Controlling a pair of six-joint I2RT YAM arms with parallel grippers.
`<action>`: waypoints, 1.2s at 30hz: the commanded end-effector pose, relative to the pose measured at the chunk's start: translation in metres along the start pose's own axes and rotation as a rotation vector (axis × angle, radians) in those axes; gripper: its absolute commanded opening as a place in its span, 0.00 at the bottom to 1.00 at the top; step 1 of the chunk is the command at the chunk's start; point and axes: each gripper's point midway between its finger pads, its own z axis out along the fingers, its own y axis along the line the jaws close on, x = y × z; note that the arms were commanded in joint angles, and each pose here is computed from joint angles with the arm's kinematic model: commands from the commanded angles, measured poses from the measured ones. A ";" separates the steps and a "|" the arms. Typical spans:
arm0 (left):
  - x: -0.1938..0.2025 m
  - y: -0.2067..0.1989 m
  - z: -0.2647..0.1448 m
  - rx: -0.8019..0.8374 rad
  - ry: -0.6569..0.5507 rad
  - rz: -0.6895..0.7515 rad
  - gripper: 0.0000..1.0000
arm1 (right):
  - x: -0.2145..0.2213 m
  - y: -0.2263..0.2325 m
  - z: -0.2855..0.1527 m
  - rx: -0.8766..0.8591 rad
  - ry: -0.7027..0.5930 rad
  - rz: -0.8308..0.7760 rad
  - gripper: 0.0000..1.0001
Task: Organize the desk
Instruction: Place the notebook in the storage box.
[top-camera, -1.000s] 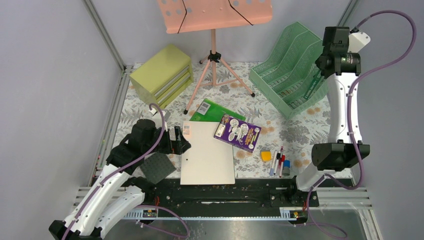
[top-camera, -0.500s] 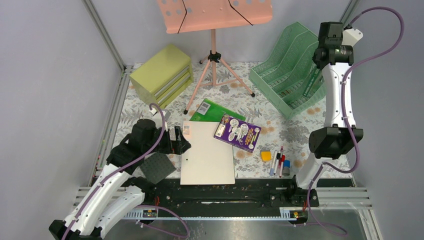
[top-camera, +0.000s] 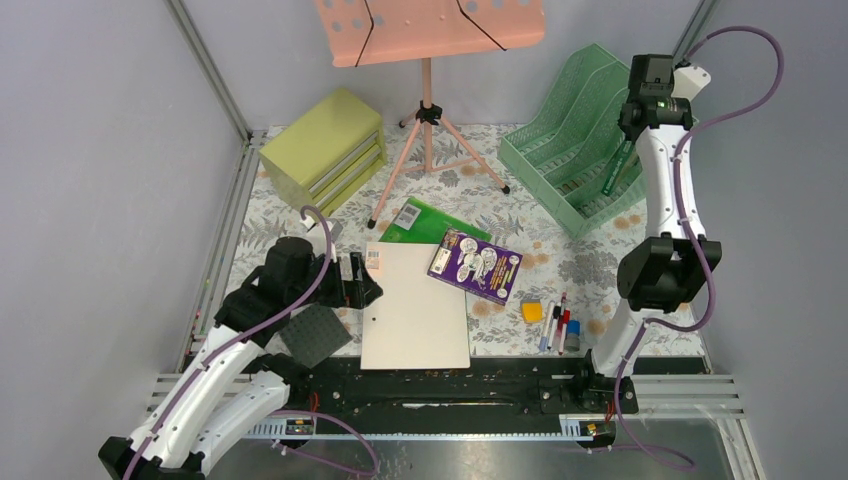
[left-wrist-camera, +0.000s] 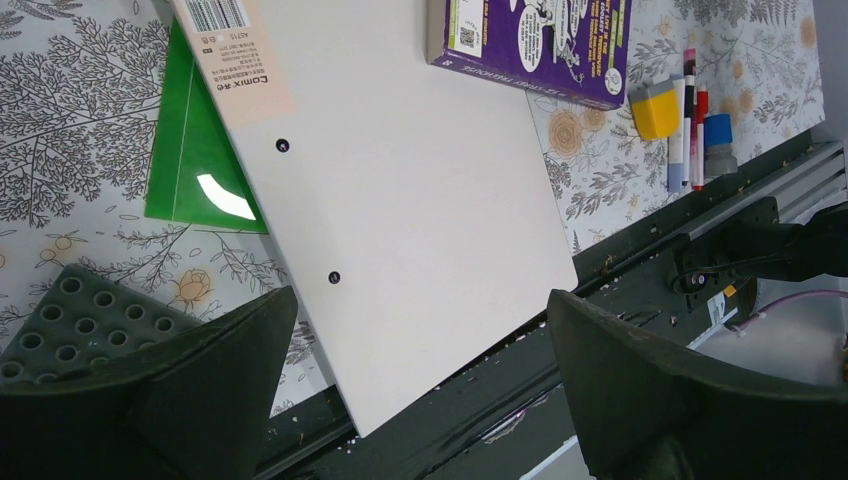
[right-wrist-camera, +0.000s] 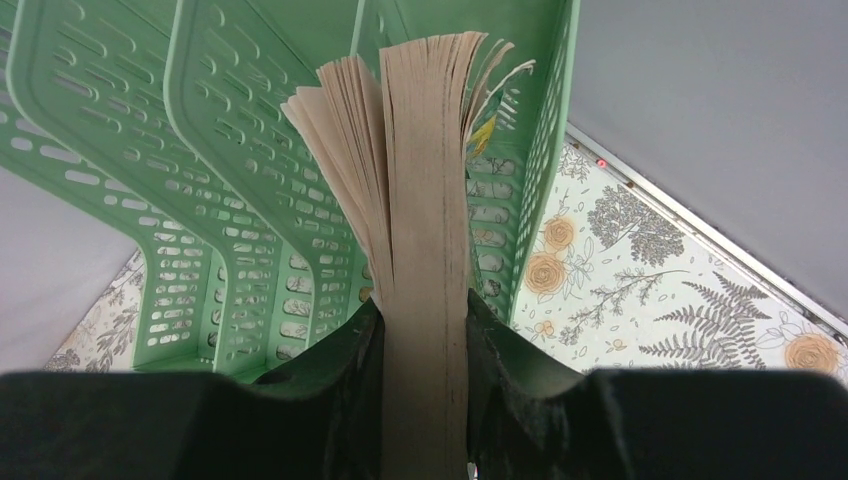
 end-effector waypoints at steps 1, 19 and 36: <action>-0.010 -0.006 0.001 0.029 -0.032 0.009 0.99 | -0.030 0.021 -0.002 -0.100 -0.095 0.063 0.00; -0.010 -0.005 0.002 0.024 -0.029 0.008 0.99 | 0.000 0.029 0.045 -0.099 -0.027 0.066 0.00; -0.010 -0.007 0.000 0.031 -0.032 0.010 0.99 | -0.004 0.027 0.033 -0.132 0.006 0.076 0.88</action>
